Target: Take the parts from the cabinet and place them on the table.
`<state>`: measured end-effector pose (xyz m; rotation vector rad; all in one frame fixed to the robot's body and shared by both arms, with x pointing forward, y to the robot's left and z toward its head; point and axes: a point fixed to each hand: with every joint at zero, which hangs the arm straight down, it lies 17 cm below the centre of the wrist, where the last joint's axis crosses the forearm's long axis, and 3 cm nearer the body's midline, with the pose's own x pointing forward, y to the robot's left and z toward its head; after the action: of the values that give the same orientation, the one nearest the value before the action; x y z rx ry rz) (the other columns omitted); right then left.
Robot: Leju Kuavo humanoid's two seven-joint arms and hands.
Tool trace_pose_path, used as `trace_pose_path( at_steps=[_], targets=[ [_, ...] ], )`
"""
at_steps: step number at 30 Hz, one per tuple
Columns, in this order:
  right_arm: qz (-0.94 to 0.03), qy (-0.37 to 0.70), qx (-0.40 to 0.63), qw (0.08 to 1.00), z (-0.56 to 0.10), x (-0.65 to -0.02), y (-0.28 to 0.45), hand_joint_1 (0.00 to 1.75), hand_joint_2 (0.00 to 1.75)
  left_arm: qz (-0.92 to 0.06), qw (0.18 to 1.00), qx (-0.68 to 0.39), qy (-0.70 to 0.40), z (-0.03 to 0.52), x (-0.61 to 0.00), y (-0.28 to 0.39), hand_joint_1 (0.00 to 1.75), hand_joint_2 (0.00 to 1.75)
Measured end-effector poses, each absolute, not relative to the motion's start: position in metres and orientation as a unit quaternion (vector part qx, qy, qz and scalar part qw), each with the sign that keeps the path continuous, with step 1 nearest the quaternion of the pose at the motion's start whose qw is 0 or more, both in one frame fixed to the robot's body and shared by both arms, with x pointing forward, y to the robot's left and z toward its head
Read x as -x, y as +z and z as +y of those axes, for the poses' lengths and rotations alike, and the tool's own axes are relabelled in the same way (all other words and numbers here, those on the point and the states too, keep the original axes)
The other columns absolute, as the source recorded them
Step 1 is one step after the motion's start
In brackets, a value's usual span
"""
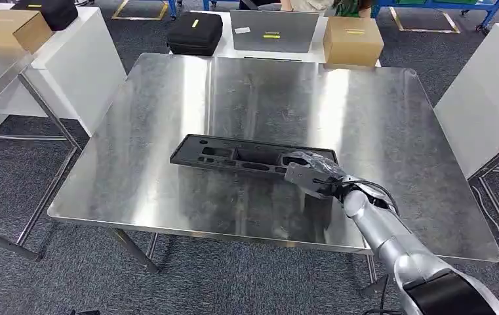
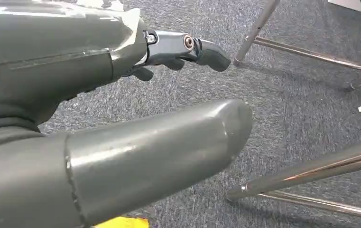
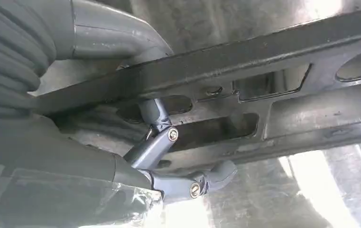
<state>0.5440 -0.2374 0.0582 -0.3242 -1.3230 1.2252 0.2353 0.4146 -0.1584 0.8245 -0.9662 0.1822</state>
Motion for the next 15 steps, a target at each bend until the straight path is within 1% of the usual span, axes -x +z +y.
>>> trace_pose_path(
  at_steps=[7,15],
  targets=[
    [-0.57,0.518,0.199,0.606,-0.271,-0.575,0.098,0.0,1.75,-0.445,0.804,-0.385,0.085,0.416,-0.227,-0.162,0.0,0.0],
    [-0.563,0.52,0.236,0.597,-0.302,-0.6,0.143,0.0,1.75,-0.443,0.806,-0.383,0.084,0.416,-0.224,-0.164,0.0,0.0]
  ],
)
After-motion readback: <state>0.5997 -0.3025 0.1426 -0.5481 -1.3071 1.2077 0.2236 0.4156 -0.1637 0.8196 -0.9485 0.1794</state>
